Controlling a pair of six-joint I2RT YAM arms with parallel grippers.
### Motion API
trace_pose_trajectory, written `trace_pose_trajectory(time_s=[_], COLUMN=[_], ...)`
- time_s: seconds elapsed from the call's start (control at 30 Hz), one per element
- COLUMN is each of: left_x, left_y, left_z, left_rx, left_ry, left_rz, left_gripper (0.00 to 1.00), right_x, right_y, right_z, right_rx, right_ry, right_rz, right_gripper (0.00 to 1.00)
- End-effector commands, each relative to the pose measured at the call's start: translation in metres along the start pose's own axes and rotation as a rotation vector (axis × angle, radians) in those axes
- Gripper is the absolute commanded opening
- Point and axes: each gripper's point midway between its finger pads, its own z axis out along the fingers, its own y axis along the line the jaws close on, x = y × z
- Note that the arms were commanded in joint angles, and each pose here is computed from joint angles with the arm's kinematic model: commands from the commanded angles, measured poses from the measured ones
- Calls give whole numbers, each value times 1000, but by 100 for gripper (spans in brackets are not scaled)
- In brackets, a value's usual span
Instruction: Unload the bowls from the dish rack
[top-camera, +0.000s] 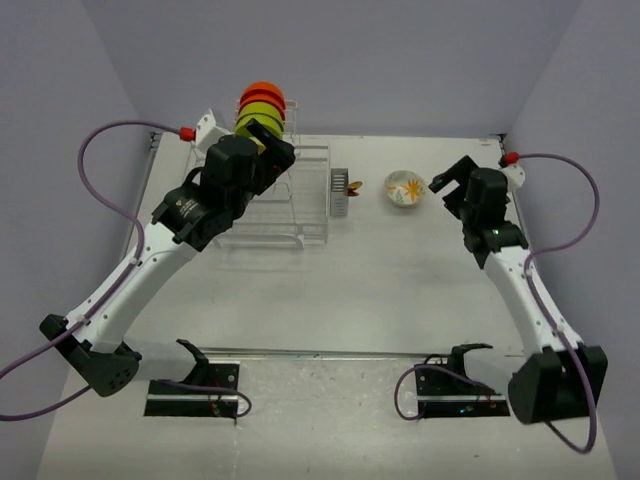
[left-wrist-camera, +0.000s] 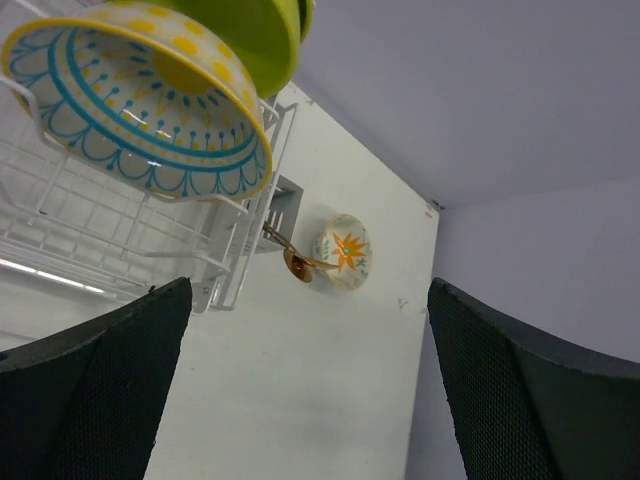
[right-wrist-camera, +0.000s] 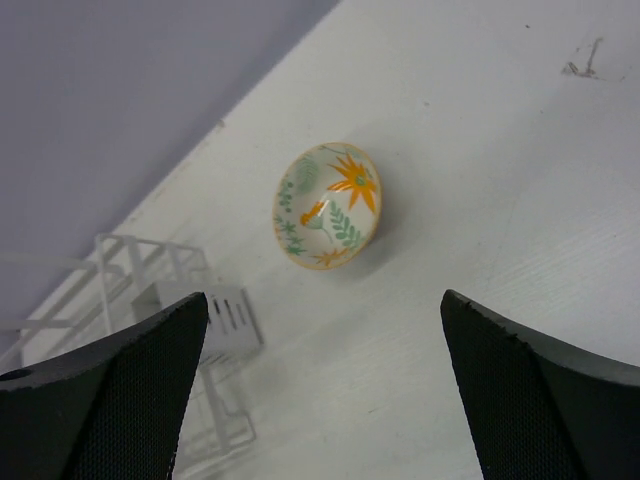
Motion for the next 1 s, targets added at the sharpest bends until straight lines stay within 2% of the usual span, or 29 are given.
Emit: trace_pose_trajectory(time_s=[0.0,0.03,0.17,0.2,0.27,0.47,0.53,0.67,0.87,0.9,0.97], left_x=[-13,-14,-20,-29,-35,-53,-61,-65,-63,-64,-62], left_y=[-5,-4,12,4,8,28,24,34,53,53,54], left_z=[0,3,16,18,27,48,50,61,70,72,75], left_rx=[15,9,-27,12,38,-2,34,17,-23,-22,-21], left_ry=[-43,-57,-130,-163,-212,-275,-301,-304,-307,-310,-298], left_rz=[-285,-325,-366,-386,-326,-339,-331,-316,-345,-346,-346], left_gripper=[100,100,97,92,89,80,72,60,52,46,42], right_x=[7,0,12,13,11,4,-2,-15,-34,-36,-38], right_y=[6,15,14,14,11,3,1,1,2,1,-1], right_z=[-39,-60,-94,-100,-114,-142,-152,-173,-205,-209,-217], right_rx=[-145,-219,-344,-362,-390,-419,-429,-446,-483,-486,-494], right_ry=[9,-15,-2,-4,-27,-80,-110,-159,-231,-238,-253], right_rz=[57,70,83,81,82,63,57,31,20,16,17], right_gripper=[99,99,99,99,99,96,95,92,91,91,89])
